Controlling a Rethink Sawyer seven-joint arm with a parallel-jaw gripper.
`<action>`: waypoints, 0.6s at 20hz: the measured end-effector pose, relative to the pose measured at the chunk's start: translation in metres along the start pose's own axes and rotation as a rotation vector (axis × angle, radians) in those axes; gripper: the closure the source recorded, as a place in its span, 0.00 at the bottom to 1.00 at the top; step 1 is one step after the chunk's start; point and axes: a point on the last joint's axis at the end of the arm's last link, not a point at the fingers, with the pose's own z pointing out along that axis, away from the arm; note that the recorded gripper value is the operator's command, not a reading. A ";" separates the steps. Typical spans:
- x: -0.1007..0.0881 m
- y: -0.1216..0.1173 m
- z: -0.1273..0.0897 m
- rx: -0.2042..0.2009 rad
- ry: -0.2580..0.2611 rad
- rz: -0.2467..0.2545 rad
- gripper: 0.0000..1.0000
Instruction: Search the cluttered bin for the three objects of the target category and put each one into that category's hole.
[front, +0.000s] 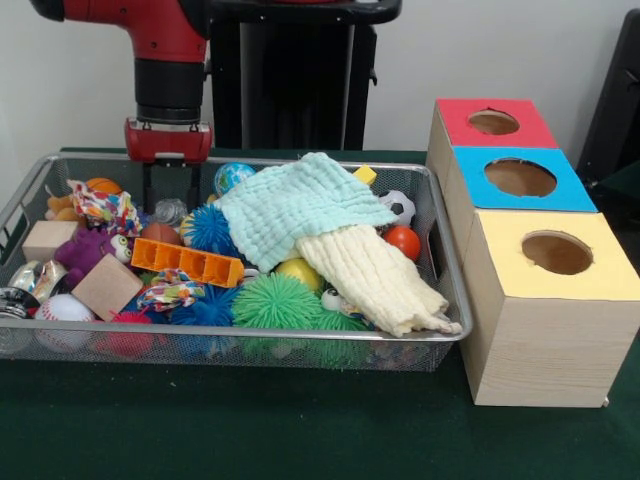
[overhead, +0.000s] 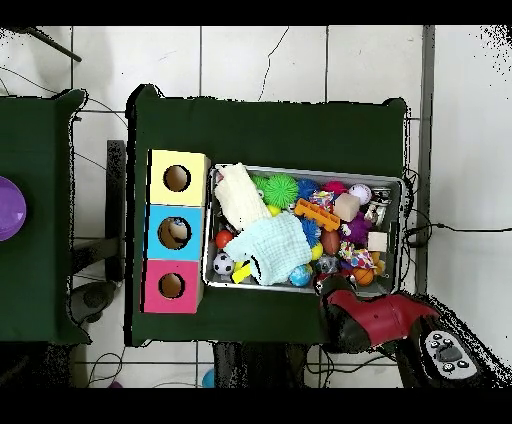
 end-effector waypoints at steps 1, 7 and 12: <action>-0.001 -0.001 0.002 0.001 -0.001 0.000 0.00; -0.003 0.000 0.009 0.004 -0.006 -0.014 0.00; -0.002 0.002 0.007 0.016 -0.008 -0.043 0.00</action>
